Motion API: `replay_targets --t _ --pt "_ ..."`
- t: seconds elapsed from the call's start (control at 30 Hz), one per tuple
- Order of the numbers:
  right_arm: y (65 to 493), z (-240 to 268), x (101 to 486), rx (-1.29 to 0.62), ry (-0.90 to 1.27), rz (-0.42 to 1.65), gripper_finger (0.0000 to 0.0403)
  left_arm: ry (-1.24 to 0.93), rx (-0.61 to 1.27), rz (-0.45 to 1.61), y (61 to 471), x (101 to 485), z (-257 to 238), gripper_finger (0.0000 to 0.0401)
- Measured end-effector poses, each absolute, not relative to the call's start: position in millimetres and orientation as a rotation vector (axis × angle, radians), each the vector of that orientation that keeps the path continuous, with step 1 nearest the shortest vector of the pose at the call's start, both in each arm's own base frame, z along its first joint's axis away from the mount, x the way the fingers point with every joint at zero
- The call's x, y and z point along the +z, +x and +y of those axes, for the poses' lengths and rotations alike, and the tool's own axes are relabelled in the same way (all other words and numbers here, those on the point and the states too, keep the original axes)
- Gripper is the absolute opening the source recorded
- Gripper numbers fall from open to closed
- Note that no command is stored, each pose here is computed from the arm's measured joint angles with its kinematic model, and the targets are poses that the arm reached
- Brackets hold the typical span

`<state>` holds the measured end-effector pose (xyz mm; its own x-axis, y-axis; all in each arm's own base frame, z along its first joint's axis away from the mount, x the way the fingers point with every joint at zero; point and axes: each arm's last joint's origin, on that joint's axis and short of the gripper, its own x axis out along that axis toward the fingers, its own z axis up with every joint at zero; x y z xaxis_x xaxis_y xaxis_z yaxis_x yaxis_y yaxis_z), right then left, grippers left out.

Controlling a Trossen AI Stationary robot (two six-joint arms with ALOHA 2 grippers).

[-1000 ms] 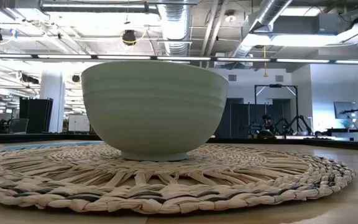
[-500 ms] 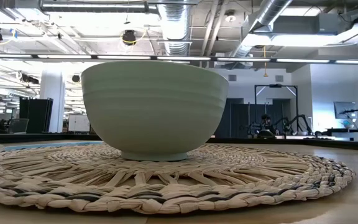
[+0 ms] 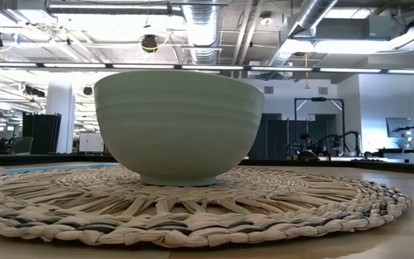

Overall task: Pick & Place Utensil
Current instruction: Put the blue spoon into the green bowl on the brown placemat

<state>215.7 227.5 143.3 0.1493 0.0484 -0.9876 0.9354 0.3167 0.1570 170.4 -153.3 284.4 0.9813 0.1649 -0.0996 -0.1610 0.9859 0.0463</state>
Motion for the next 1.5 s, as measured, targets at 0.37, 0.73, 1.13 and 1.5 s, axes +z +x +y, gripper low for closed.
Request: replay_targets --t 0.37,0.73,1.13,1.5 --pt "223 227 137 -0.844 1.083 1.235 0.0121 0.038 0.164 0.104 170 284 -153 0.0172" --pt "225 223 130 -0.804 0.968 1.334 0.0028 0.04 0.164 0.105 170 284 -153 0.0172" --pt "273 215 179 -0.543 0.82 1.394 0.0005 0.04 0.164 0.105 170 284 -153 0.0172" --pt "332 185 239 -0.227 0.932 1.37 0.0004 0.002 -0.004 0.154 174 273 -162 0.0172"
